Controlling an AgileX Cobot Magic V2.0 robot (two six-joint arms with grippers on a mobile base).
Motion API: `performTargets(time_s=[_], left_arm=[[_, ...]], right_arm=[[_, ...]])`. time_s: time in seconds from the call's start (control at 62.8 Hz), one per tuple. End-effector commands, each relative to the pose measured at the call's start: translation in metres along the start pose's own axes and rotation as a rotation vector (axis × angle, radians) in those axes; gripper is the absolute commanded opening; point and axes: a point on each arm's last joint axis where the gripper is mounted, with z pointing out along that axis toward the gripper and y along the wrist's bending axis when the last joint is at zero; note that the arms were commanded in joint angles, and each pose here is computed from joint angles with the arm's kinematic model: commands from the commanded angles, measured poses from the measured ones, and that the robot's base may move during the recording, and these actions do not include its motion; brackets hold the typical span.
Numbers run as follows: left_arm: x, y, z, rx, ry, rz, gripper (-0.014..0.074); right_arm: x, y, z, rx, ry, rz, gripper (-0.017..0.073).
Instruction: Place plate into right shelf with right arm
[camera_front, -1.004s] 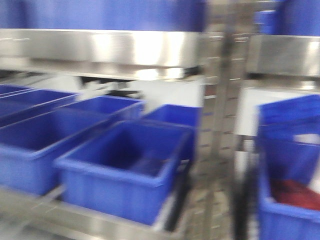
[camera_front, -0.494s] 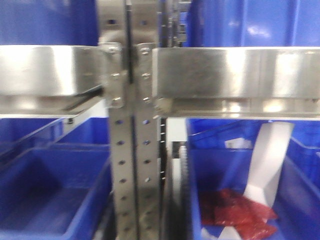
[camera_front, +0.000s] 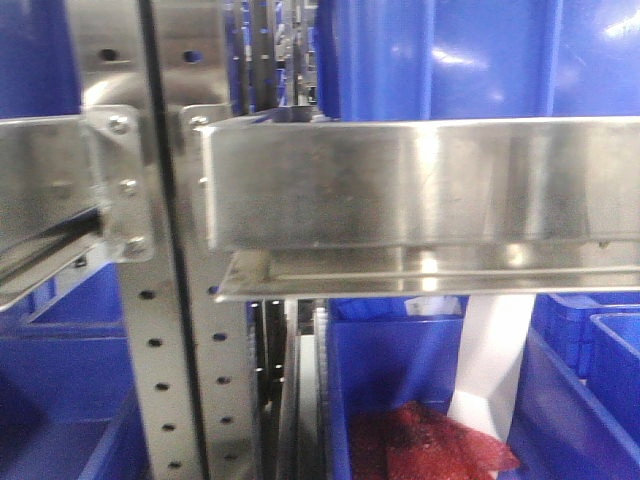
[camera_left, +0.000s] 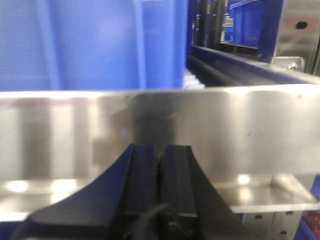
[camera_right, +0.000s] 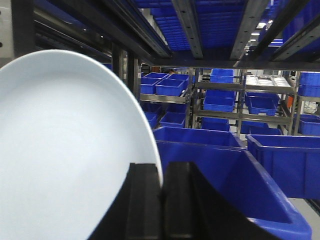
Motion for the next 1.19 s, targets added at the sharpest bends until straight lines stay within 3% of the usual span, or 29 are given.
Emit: performTargets(time_s=[0.0, 0.669, 0.797, 0.908, 1.179], left_arm=[[-0.006, 0.002, -0.001, -0.017, -0.085, -0.006, -0.0047], [-0.006, 0.002, -0.001, -0.017, -0.085, -0.006, -0.0047], [-0.006, 0.002, -0.001, -0.017, -0.085, -0.006, -0.0047], [-0.006, 0.002, -0.001, -0.017, -0.085, -0.006, -0.0047], [-0.006, 0.002, -0.001, -0.017, -0.085, -0.006, -0.0047]], right_arm=[[-0.017, 0.003, 0.001, -0.024, -0.11, -0.022, 0.0055], [-0.017, 0.003, 0.001, -0.024, -0.109, -0.021, 0.0055], [-0.023, 0.005, 0.002, -0.047, -0.17, -0.023, 0.0055], [-0.036, 0.007, 0.016, -0.054, -0.175, -0.023, 0.0055], [-0.08, 0.011, 0.095, -0.006, -0.04, -0.023, 0.0055]])
